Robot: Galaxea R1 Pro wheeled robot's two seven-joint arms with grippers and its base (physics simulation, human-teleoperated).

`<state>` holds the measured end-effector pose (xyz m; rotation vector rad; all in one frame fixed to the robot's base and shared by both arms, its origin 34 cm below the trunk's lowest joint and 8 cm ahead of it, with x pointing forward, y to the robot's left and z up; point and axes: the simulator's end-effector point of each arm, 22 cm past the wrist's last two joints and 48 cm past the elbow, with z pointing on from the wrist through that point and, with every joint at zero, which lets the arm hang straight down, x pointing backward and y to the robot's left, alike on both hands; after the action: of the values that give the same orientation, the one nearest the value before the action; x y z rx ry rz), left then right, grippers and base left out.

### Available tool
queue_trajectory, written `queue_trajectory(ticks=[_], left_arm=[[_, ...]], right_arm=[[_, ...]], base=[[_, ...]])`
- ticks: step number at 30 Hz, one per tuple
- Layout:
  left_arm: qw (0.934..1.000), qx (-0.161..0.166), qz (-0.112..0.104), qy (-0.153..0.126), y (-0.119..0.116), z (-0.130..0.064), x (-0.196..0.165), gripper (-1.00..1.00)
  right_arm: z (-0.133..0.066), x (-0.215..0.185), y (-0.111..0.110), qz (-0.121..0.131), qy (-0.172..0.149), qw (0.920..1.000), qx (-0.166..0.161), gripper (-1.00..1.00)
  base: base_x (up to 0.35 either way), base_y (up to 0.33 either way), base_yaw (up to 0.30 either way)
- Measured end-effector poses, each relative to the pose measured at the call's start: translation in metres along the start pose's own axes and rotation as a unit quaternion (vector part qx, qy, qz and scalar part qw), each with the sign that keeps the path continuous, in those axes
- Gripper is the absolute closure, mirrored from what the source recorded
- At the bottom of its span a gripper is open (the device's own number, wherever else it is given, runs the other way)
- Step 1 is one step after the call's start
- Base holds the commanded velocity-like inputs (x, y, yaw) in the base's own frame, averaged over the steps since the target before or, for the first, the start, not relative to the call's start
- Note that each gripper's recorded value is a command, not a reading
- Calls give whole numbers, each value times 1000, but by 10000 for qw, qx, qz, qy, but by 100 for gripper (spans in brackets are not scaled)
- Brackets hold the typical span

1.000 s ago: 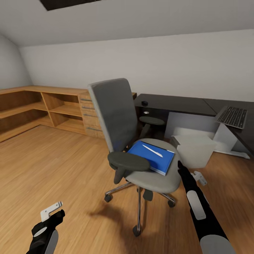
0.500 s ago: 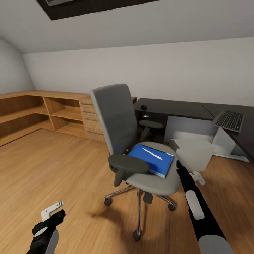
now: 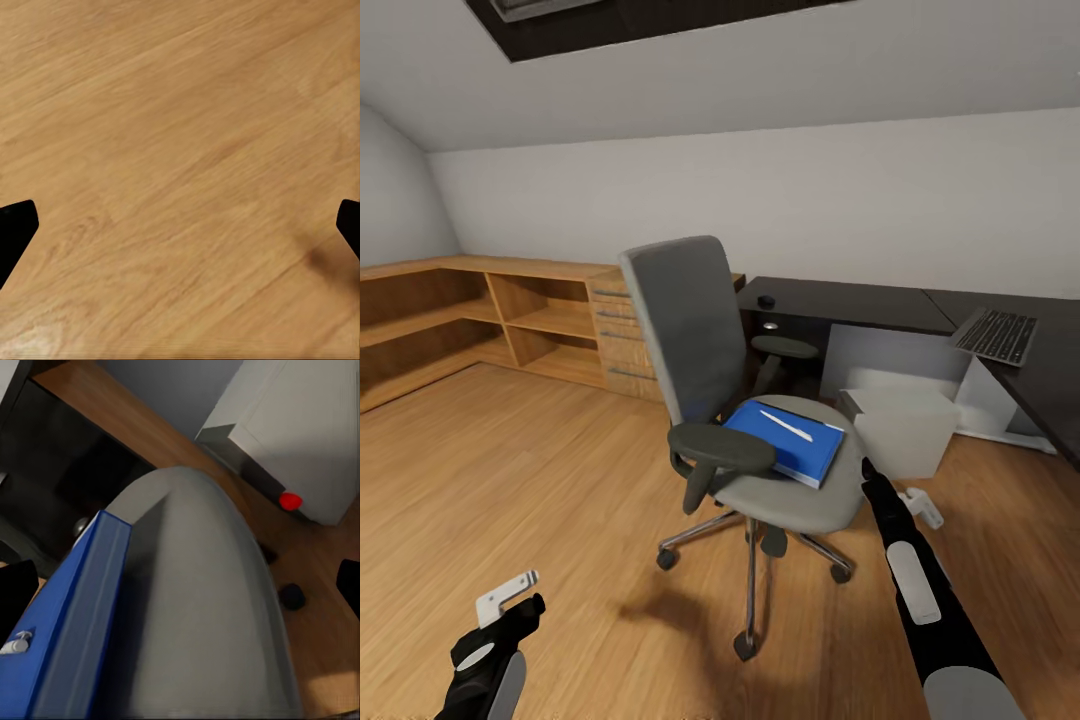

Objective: In the bedroom, organize the workspace by keeping the computer under the desk, ensuring the monitor is on the desk, placing the keyboard on the desk next to the monitor, placing the mouse on the desk next to the keyboard, moving the folder from the swivel chair onto the desk next to the mouse, stacking the notebook on top of the folder with the pen on top of the notebook, and positioning the swivel chair next to the desk.

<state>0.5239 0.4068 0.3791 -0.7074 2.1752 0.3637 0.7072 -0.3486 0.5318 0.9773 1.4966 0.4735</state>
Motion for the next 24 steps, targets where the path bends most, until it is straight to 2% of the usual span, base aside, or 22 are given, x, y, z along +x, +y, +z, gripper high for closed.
queue_trajectory(ticks=[3,8,12,24], left_arm=[[10000,0,-1,-2,0,0,0,-100],[10000,1,-1,-3,0,0,0,-100],[10000,1,-1,-3,0,0,0,-100],[10000,1,-2,-5,0,0,0,-100]], right_arm=[[0,0,0,84,2,10000,7,-100],[0,2,-5,391,36,9992,58,-100],[0,4,-9,545,62,9985,92,-100],[-1,10,-10,640,147,9978,105,-100]], base=[[-50,-11,0],[-18,-4,0],[-6,-1,0],[-1,0,0]])
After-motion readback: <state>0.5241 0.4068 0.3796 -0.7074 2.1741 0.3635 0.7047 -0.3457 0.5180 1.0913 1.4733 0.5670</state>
